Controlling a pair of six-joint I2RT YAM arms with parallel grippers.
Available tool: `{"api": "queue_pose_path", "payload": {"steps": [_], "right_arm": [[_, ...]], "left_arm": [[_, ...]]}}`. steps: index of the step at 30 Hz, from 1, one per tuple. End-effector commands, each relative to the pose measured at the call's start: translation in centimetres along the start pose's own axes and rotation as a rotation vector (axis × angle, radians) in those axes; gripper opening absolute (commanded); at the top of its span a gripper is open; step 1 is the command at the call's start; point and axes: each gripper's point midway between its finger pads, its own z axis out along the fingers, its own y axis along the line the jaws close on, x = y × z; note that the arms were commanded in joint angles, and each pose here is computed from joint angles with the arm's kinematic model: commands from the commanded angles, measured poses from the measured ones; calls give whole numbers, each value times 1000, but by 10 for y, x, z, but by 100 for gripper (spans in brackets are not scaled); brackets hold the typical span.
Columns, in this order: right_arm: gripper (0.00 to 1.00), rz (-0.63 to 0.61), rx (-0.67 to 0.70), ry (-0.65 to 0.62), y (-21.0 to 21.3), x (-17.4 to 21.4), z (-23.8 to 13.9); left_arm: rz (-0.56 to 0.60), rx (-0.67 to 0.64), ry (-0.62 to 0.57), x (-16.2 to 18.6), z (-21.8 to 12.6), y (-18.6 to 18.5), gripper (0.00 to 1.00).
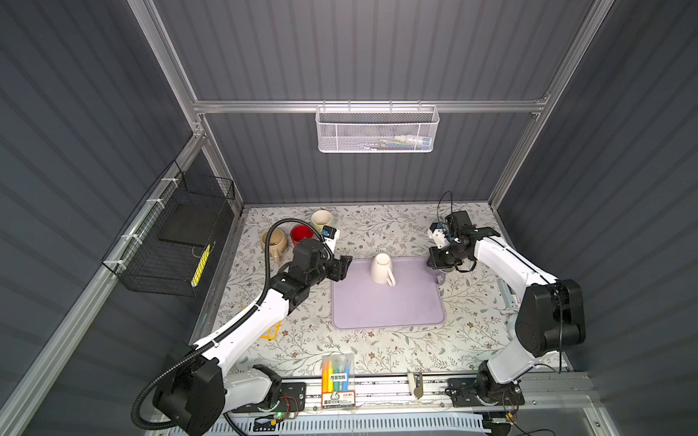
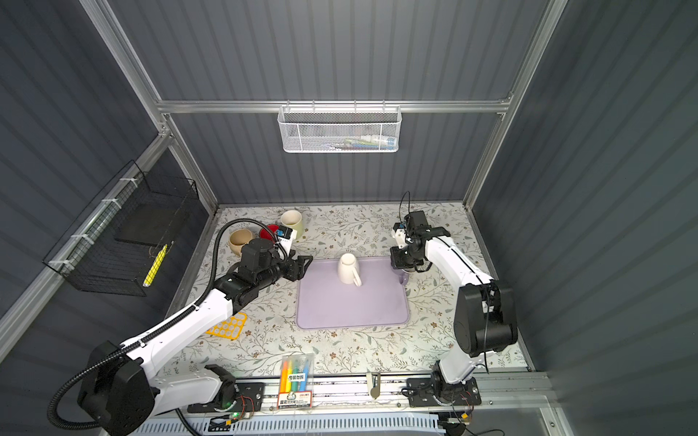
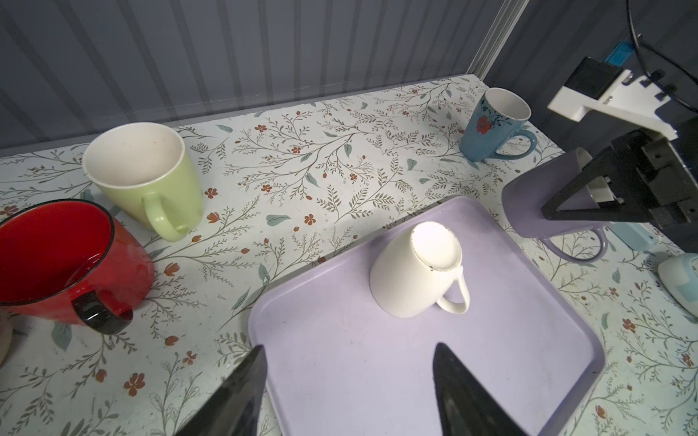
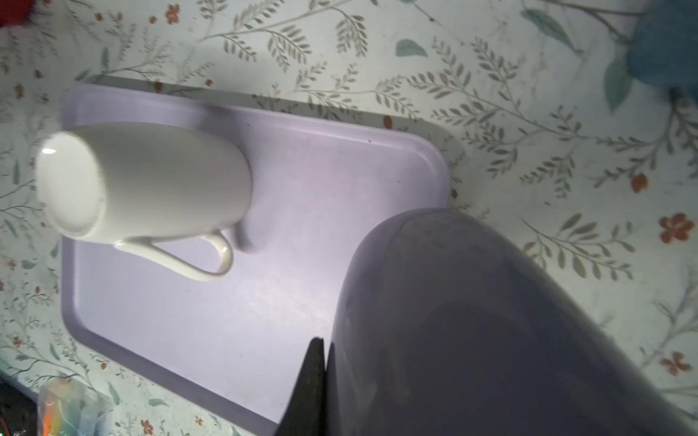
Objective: Turn the mug right side up
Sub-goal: 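Carry the lilac mug with the right gripper beside the blue mug while the left withdraws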
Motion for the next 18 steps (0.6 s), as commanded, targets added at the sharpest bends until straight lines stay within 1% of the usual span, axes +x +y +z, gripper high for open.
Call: {"api": "queue_pose_path", "payload": {"steps": [1,6,13,18], "right_arm": [[0,16,103,14,-26,6,-5],[0,18,166,18,-46,11,-5],[0,89,292,28,-93,14,-16],[0,133,303,-12,-113,2,-23]], "left_arm": [[35,-21,30,7,3,6,69],[27,-13,29,8,4,5,69],[31,-12,33,8,-1,5,68],[33,-21,34,7,-6,6,68]]}}
